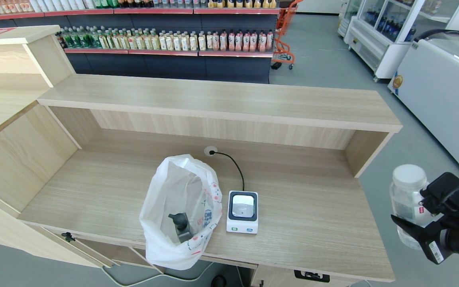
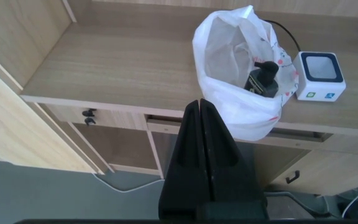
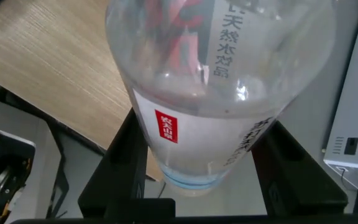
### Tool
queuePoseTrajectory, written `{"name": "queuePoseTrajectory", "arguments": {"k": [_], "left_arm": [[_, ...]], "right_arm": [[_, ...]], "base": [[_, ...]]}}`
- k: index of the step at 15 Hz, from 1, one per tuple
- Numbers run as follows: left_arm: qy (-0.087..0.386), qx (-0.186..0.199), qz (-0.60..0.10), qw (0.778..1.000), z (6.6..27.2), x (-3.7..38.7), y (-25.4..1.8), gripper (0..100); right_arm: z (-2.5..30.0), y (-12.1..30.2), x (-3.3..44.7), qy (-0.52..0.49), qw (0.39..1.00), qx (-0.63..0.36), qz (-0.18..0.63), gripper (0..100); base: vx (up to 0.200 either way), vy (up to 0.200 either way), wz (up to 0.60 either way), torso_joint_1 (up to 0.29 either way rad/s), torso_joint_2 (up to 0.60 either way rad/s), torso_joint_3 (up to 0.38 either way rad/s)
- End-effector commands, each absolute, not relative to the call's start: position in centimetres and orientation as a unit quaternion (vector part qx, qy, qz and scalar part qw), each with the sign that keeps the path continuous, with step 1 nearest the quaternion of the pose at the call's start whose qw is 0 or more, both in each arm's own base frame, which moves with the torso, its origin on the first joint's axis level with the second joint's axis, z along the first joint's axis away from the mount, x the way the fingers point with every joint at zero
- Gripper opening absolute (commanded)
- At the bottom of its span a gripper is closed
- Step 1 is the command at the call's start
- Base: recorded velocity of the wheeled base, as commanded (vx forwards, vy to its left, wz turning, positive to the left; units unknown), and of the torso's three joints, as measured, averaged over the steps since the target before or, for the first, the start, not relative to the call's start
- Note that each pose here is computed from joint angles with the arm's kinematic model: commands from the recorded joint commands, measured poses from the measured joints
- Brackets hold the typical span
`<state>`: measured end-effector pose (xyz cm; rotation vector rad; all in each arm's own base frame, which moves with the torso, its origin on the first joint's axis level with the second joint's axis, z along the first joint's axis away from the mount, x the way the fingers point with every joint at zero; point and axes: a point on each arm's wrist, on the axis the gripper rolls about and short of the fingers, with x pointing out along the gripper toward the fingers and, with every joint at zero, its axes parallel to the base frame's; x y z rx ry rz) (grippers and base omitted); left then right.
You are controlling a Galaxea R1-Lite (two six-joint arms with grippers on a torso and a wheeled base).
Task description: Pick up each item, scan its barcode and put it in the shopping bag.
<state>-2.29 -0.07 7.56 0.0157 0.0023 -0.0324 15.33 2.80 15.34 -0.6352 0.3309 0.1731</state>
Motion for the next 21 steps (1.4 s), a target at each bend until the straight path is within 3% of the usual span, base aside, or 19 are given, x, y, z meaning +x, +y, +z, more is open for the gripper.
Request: {"name": "queuePoseTrajectory", "arguments": {"k": [1,11,15,21], "left_arm": [[0.001,0.007,-0.016,1.000,7.5,-2.3,-0.1,0],[0.001,0.007,-0.016,1.000,7.6,-2.3,-0.1,0],[0.001,0.008,-0.016,1.000,7.5,-2.3,-0.1,0],[0.002,0.006,-0.016,1.000,7.5,-2.3,-0.1,0]], "right_arm": [[15.3,2.8,15.1,0.160,0.933,-0.311,0.084,0],[15.1,2.8,15.6,0.168,0.931,-0.312,0.085,0],[15.1,3.4,18.6,0.158,0.931,-0.319,0.086,0],[12.4,4.9,25.6,0.084,0.928,-0.349,0.096,0]], "base": [[0.000,0.000,0.00,0.000,0.00,0.000],[0.000,0.200,0.00,0.001,0.00,0.003],[0.000,0.200,0.00,0.000,0.00,0.004],[0.000,0.000,0.00,0.000,0.00,0.000]]}}
